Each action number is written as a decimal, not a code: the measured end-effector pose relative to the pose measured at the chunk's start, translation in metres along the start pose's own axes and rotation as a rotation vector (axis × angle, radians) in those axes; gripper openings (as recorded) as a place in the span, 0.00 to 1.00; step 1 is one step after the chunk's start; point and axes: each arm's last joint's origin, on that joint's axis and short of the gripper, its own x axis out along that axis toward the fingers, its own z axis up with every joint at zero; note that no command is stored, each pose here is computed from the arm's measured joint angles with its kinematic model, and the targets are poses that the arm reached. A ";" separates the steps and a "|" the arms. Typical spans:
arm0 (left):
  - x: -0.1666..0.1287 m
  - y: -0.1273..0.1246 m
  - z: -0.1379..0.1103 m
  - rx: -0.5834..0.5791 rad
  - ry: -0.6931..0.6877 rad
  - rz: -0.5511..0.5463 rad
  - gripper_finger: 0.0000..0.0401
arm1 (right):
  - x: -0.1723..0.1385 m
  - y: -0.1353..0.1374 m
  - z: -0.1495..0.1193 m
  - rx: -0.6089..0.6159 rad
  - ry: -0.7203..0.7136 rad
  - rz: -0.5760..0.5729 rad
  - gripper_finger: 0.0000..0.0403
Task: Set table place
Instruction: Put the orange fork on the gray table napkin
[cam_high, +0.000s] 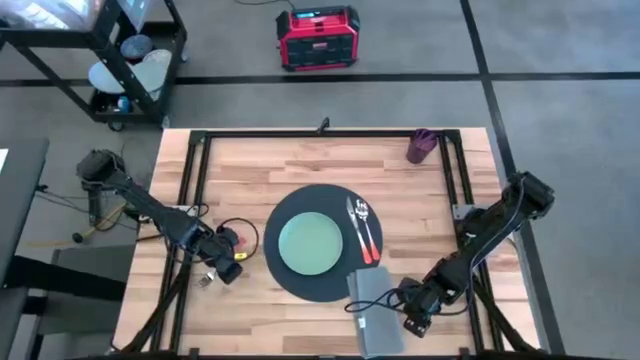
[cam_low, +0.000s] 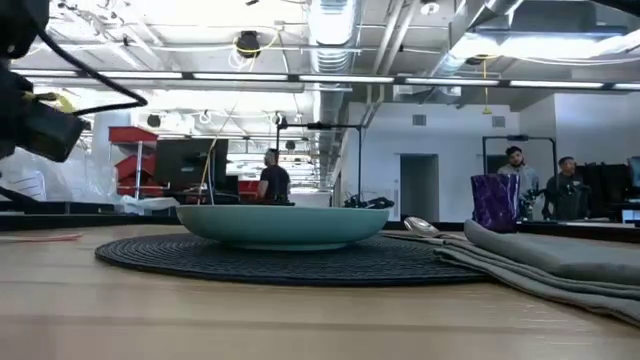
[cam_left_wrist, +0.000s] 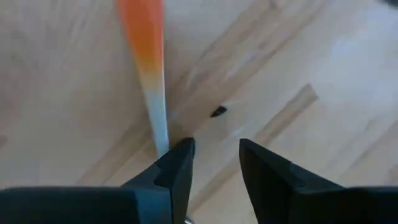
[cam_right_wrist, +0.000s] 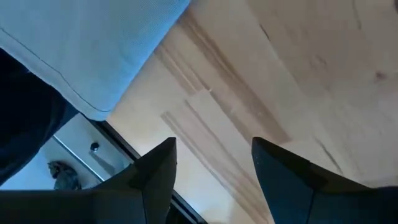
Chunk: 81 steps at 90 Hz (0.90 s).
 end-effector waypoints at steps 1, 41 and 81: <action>0.001 0.001 0.000 -0.002 0.000 0.003 0.29 | 0.000 0.000 0.000 0.000 0.000 0.000 0.49; 0.001 0.002 0.000 0.009 0.001 0.014 0.00 | 0.001 -0.001 -0.003 0.030 0.012 -0.009 0.49; -0.035 -0.018 0.009 -0.001 -0.046 0.095 0.00 | 0.001 -0.003 -0.005 -0.046 0.070 -0.033 0.39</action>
